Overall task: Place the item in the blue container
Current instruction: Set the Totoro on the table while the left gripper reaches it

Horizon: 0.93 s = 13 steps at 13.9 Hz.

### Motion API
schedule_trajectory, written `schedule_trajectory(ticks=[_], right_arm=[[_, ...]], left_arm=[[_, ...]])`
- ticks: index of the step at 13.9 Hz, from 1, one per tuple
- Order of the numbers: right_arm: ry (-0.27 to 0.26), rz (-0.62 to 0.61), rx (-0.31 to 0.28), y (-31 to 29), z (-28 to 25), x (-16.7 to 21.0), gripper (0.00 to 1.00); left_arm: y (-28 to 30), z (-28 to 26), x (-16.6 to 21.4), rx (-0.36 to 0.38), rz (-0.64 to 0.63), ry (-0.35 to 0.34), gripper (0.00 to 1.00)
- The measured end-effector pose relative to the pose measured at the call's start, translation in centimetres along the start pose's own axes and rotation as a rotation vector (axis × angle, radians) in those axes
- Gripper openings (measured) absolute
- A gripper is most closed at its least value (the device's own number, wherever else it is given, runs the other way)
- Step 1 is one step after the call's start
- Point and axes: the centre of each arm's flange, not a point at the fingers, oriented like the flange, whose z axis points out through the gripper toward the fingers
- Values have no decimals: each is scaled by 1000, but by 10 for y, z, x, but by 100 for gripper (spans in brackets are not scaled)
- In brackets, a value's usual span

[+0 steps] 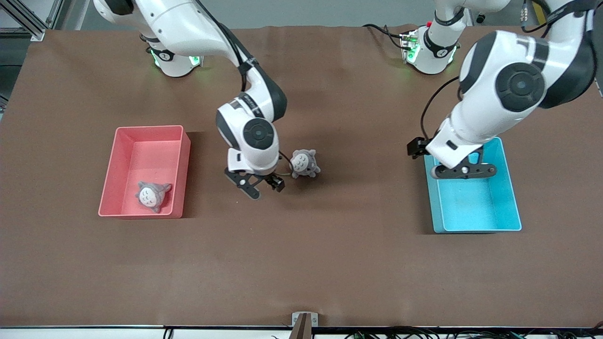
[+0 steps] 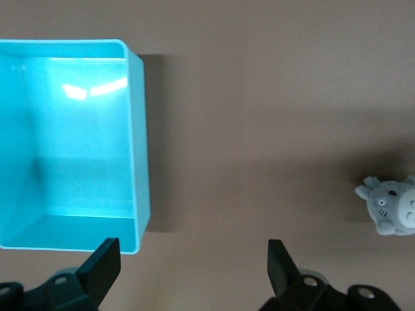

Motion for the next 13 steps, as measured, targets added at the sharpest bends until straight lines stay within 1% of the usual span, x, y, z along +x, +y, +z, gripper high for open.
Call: schedule_trajectory(ticks=[3, 7, 10, 13], right_arm=[[-19, -129, -5, 54, -20, 57, 100], [-44, -295, 8, 140, -37, 145, 100], [-55, -403, 16, 188, -32, 200, 100], [-64, -469, 22, 231, -23, 245, 100]], left_arm=[[57, 32, -4, -1, -42, 20, 100], [145, 65, -31, -28, -110, 70, 100], [195, 93, -49, -53, -146, 96, 100], [236, 127, -63, -101, -206, 113, 100]])
